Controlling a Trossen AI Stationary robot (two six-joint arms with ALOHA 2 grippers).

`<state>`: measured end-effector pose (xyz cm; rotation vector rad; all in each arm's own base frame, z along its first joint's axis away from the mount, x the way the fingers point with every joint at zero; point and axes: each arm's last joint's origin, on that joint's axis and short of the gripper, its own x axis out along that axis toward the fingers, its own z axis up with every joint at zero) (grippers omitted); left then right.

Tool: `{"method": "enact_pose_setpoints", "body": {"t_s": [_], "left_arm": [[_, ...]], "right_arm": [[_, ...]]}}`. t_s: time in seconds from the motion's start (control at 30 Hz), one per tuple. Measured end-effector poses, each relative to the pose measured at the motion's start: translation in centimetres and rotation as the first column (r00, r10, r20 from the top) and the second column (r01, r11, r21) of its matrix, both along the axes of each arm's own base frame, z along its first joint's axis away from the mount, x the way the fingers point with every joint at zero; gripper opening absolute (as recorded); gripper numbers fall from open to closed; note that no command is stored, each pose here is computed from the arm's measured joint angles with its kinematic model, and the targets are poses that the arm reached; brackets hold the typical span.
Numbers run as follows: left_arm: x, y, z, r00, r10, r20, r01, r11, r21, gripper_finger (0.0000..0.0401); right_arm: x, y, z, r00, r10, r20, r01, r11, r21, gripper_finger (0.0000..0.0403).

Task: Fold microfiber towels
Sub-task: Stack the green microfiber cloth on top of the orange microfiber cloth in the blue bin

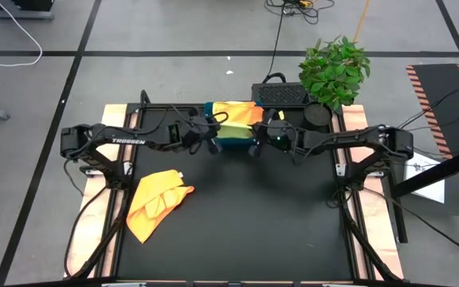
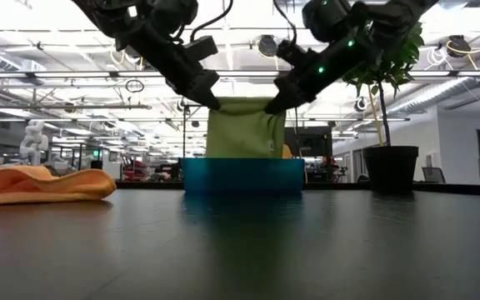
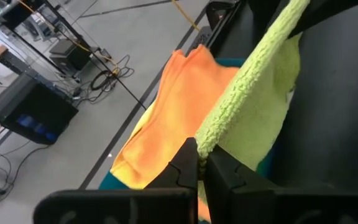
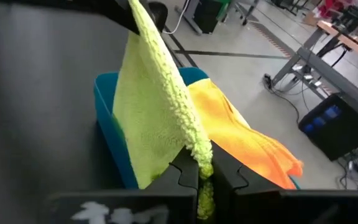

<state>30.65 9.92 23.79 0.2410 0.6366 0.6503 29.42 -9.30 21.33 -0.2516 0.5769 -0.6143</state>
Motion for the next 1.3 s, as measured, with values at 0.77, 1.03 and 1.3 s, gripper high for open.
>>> {"method": "enact_pose_setpoints", "body": {"t_s": [0.77,1.03,1.3], "left_arm": [[-1.1,9.5,-4.3,0.993,0.034,0.113,-0.010,0.979,-0.202,0.0005],[-1.1,11.2,-6.2,0.978,0.191,0.084,-0.182,0.978,-0.103,0.0070],[-1.6,11.0,-5.7,0.979,0.205,0.008,-0.203,0.976,-0.079,0.0152]], "right_arm": [[0.8,-7.1,-6.2,0.985,-0.171,-0.021,0.170,0.985,-0.025,0.0000],[0.3,-8.9,-6.9,0.962,-0.271,0.042,0.272,0.962,-0.034,0.0031],[0.1,-9.1,-6.1,0.961,-0.265,0.080,0.268,0.963,-0.025,0.0102]]}}
